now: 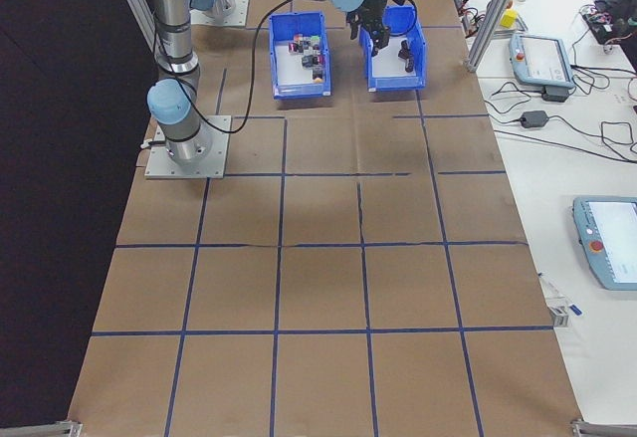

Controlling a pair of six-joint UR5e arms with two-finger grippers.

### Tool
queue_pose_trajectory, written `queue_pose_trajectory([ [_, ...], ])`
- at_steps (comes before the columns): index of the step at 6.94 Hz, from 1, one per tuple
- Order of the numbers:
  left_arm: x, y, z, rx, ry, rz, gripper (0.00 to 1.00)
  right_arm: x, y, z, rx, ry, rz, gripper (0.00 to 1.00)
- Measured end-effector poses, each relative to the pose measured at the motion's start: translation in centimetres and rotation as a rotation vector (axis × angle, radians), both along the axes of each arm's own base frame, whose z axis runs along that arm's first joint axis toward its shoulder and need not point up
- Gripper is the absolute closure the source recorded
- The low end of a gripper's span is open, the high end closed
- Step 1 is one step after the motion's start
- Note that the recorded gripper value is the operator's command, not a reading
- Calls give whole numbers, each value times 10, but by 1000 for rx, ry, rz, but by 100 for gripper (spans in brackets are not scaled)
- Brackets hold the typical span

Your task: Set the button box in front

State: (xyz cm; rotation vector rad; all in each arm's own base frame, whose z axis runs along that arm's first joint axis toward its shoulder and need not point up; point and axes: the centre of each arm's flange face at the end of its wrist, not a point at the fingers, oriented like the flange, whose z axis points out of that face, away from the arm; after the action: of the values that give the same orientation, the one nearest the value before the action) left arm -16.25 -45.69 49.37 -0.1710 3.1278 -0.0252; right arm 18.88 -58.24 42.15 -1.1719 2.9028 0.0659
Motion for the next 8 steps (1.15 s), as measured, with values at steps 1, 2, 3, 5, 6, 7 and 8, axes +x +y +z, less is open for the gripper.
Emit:
queue_pose_trajectory([
  [1, -2, 3, -7, 15, 5, 107, 1, 28, -11, -3, -6, -2, 141, 0],
  [2, -5, 14, -19, 37, 8, 250, 1, 57, -16, -6, -10, -5, 296, 0],
  [3, -8, 31, -29, 53, 8, 401, 1, 85, -16, -9, -12, -9, 453, 0],
  [5, -16, 73, -45, 80, 22, 707, 1, 137, -6, -21, 1, -17, 746, 0],
  [6, -22, 90, -52, 96, 28, 852, 1, 154, -3, -27, 6, -24, 839, 0],
  [7, -33, 104, -60, 109, 22, 991, 1, 174, -3, -33, 2, -33, 899, 0],
  [8, -51, 117, -68, 117, 7, 1115, 1, 198, -4, -38, -11, -35, 938, 0],
])
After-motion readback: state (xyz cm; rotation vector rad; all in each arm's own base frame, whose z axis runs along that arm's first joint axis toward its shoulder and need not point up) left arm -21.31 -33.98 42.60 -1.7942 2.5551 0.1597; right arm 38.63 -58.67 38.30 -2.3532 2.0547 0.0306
